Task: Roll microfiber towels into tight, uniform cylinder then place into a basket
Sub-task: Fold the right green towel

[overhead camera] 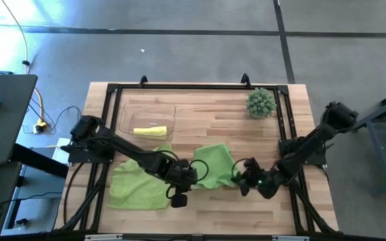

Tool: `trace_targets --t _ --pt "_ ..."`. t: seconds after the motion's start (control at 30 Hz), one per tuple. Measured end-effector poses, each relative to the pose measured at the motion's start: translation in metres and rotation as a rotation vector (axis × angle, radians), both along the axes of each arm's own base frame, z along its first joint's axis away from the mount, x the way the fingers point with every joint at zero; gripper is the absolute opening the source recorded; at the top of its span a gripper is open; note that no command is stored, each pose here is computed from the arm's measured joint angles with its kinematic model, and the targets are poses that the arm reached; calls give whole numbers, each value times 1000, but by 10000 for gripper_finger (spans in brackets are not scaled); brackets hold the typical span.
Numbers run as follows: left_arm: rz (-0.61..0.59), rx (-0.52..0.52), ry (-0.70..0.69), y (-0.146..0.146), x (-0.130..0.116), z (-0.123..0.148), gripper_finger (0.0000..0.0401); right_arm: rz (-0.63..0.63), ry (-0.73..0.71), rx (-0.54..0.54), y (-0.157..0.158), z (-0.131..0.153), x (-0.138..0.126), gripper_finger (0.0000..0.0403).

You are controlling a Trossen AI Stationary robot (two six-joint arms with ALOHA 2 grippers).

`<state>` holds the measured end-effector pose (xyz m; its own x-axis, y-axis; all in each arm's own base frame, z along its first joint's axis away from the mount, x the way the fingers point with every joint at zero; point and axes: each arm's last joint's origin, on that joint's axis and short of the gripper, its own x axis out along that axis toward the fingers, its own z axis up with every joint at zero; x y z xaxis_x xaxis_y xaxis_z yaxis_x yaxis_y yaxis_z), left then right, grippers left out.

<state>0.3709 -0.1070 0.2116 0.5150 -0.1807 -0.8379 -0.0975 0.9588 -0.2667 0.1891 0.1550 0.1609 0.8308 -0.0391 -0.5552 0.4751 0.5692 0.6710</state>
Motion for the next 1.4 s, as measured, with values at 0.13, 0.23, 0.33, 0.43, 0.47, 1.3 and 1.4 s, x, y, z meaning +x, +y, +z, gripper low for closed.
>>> trace_targets --t 0.13,0.23,0.33,0.43,0.47,1.3,1.4 --pt "39 -5 34 4 3 -10 0 39 -69 108 -5 -16 -7 18" --pt "53 -1 18 5 7 -12 0 73 -62 117 -6 -18 -9 56" --pt "53 2 26 5 8 -15 0 189 -46 64 -2 -16 -8 103" --pt "56 10 45 6 8 -19 0 350 -56 1 4 -7 -3 145" --pt "56 12 46 7 9 -21 0 412 -65 -16 7 -2 -1 155" --pt "3 67 47 19 13 -28 0 429 361 -147 49 -6 74 140" --pt "-6 74 57 20 13 -28 0 368 417 -90 48 -14 80 140"
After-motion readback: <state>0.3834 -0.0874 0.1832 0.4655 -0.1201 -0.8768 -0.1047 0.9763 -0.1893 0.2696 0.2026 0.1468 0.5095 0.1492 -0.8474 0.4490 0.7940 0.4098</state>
